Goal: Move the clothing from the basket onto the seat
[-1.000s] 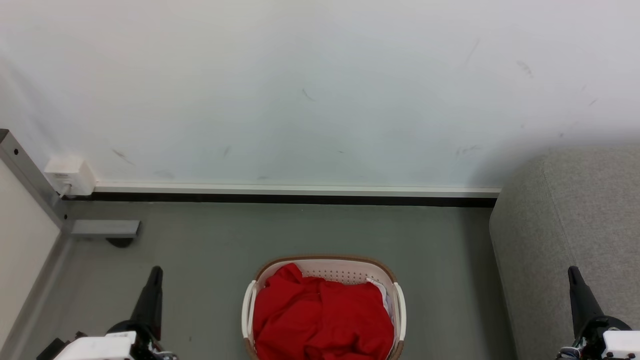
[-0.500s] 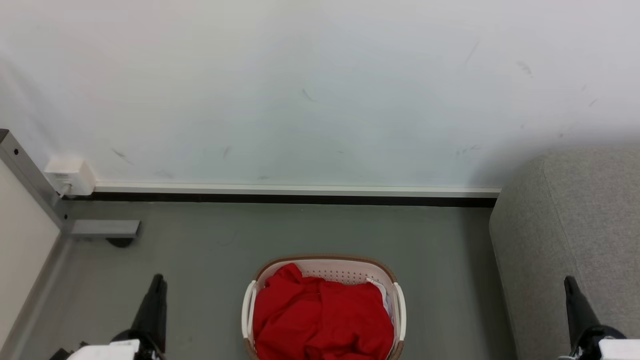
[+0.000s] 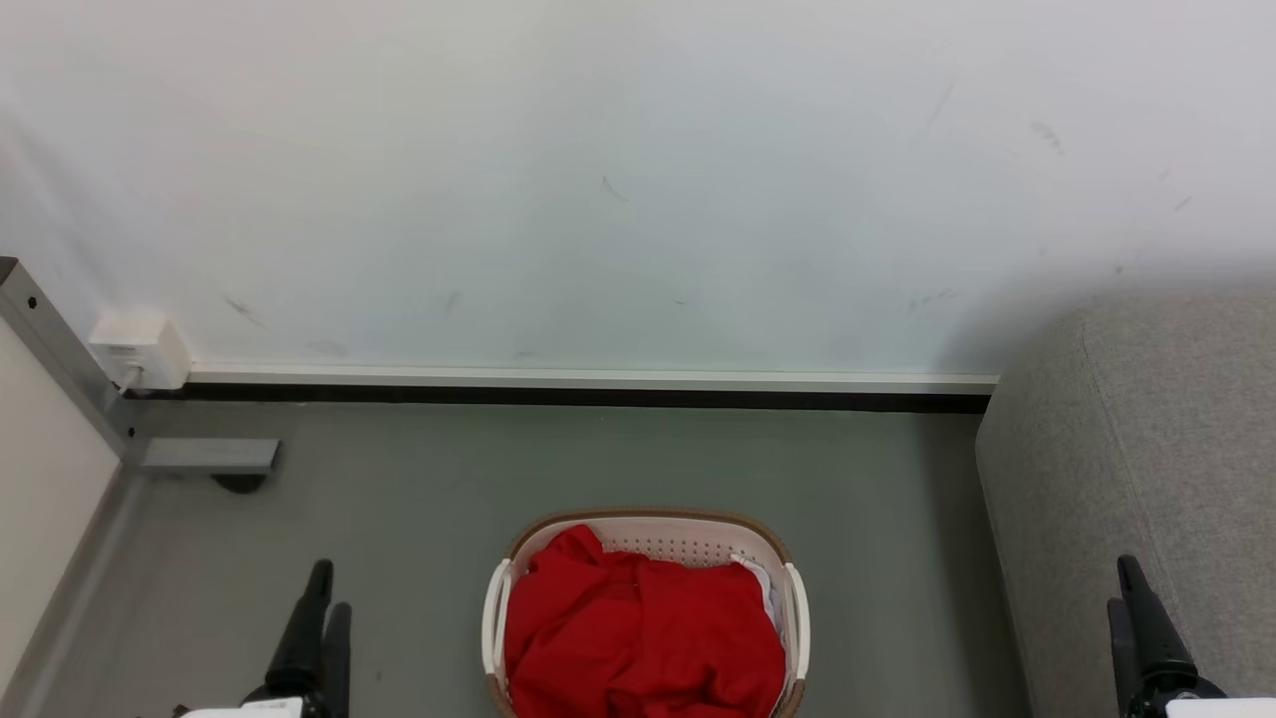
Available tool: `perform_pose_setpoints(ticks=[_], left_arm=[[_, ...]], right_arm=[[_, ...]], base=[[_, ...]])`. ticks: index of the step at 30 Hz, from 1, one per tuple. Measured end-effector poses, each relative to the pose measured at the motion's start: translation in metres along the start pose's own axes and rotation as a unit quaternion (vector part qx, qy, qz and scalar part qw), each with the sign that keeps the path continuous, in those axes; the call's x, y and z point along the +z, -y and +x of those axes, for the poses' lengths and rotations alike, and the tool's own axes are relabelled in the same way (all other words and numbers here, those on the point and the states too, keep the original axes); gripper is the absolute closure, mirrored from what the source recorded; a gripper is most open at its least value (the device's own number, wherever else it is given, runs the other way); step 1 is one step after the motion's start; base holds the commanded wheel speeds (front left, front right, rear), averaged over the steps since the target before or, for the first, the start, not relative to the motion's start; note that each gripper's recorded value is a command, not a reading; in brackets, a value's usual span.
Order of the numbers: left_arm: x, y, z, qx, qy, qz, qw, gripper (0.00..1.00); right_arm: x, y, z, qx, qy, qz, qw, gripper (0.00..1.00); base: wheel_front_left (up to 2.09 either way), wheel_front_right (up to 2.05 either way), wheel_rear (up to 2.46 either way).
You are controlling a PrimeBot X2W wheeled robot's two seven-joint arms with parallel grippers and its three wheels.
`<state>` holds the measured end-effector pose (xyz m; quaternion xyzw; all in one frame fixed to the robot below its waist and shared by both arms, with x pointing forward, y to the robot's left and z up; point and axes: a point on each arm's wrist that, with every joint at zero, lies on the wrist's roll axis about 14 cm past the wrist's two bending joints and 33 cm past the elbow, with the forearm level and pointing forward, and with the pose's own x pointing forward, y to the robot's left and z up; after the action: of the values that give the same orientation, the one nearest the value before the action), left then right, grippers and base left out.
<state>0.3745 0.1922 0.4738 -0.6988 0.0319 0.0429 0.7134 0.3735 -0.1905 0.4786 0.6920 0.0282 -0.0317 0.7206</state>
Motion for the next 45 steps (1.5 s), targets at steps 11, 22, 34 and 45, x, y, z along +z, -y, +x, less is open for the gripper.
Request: perform_pose_setpoints(ticks=[11,22,34,45], left_arm=[[-0.003,0.004,0.001,0.001,0.005,0.065,0.998,0.00],[-0.007,0.010,0.002,-0.004,0.007,0.162,0.987,0.00],[-0.016,0.015,0.002,-0.011,0.005,0.286,0.958,0.00],[-0.024,0.008,-0.001,-0.013,-0.003,0.406,0.914,0.00]], right_arm=[[0.004,-0.008,-0.001,0.010,0.009,-0.115,0.993,0.00],[0.001,-0.024,0.000,0.035,0.012,-0.244,0.969,0.00],[0.001,-0.025,-0.004,0.043,0.008,-0.387,0.921,0.00],[-0.004,-0.011,-0.009,0.035,-0.005,-0.484,0.874,0.00]], base=[[0.00,0.00,0.00],[0.00,0.00,0.00],[0.00,0.00,0.00],[0.00,0.00,0.00]])
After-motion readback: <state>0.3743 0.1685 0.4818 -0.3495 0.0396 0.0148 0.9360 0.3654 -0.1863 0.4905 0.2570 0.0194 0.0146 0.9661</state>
